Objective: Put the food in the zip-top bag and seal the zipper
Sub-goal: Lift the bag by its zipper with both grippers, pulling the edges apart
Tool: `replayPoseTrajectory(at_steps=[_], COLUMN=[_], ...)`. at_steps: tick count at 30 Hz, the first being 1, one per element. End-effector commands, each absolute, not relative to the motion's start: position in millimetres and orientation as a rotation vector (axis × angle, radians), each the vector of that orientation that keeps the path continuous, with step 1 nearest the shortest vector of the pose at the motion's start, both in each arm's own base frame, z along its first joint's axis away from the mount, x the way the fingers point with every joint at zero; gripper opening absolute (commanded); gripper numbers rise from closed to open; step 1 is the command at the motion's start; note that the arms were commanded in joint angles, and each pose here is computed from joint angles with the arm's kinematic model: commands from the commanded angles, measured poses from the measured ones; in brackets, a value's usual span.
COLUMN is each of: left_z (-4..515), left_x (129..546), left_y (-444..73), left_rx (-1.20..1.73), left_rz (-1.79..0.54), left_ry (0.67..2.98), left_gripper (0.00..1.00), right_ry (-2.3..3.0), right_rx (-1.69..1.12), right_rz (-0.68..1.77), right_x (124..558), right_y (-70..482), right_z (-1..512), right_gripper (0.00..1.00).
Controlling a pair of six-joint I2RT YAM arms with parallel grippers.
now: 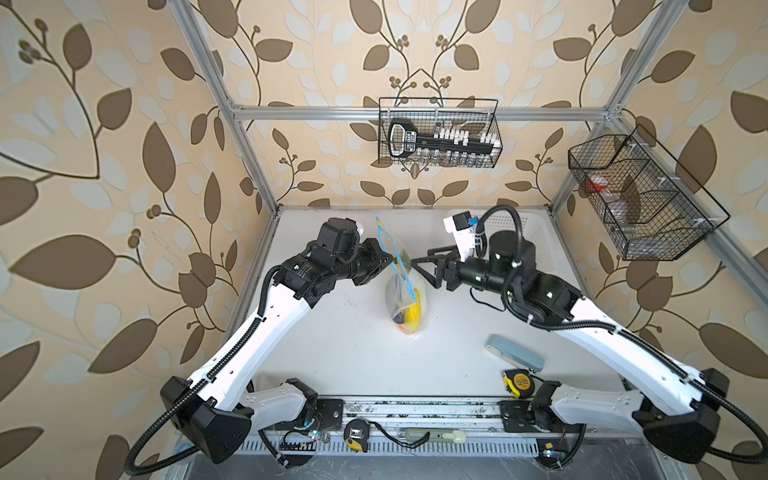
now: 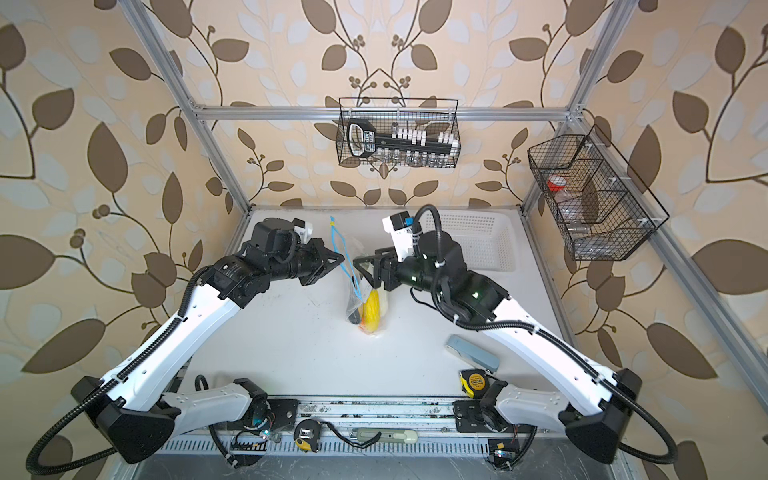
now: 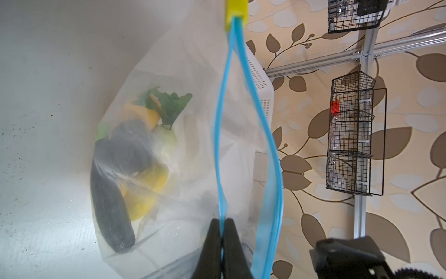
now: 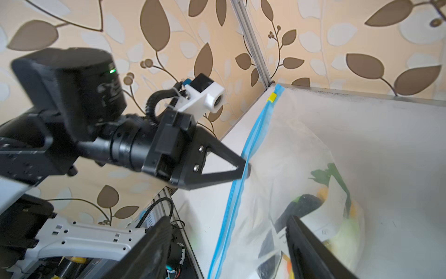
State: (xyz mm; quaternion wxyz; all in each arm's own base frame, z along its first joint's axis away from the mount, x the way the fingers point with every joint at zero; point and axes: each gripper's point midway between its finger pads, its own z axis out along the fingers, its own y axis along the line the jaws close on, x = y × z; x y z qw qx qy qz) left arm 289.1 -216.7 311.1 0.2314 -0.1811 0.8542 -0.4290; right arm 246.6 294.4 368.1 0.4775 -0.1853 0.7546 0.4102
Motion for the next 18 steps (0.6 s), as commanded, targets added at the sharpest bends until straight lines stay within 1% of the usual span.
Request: replayPoseTrajectory(at_steps=[1, 3, 5, 8, 16, 18], left_z=[325.7, 326.6, 326.8, 328.4, 328.4, 328.2], left_x=[291.3, 291.6, 292.0, 292.3, 292.7, 292.6], left_y=[-220.5, -220.7, -220.6, -220.3, -219.8, -219.7], left_rx=[-0.461, -0.457, -0.458, -0.457, -0.462, -0.46], left_rz=[-1.221, -1.22, -1.218, -1.216, -1.213, -1.21], left_ry=[2.309, 2.308, 2.307, 2.303, 2.304, 2.305], left_gripper=[0.05, 0.06, 0.05, 0.05, 0.06, 0.06], right_ry=[1.626, 1.525, 1.419, 1.317, 1.331, 1.338], right_rx=[-0.44, -0.5, -0.561, -0.612, -0.627, -0.605], right_rz=[0.848, 0.808, 0.784, 0.739, 0.673, 0.655], right_x=[235.7, 215.1, 199.5, 183.1, 192.6, 197.9], right_y=[280.2, 280.6, 282.6, 286.1, 303.5, 304.5], right_z=[378.7, 372.5, 364.3, 346.9, 321.4, 319.1], right_gripper=[0.86, 0.85, 0.78, 0.73, 0.61, 0.57])
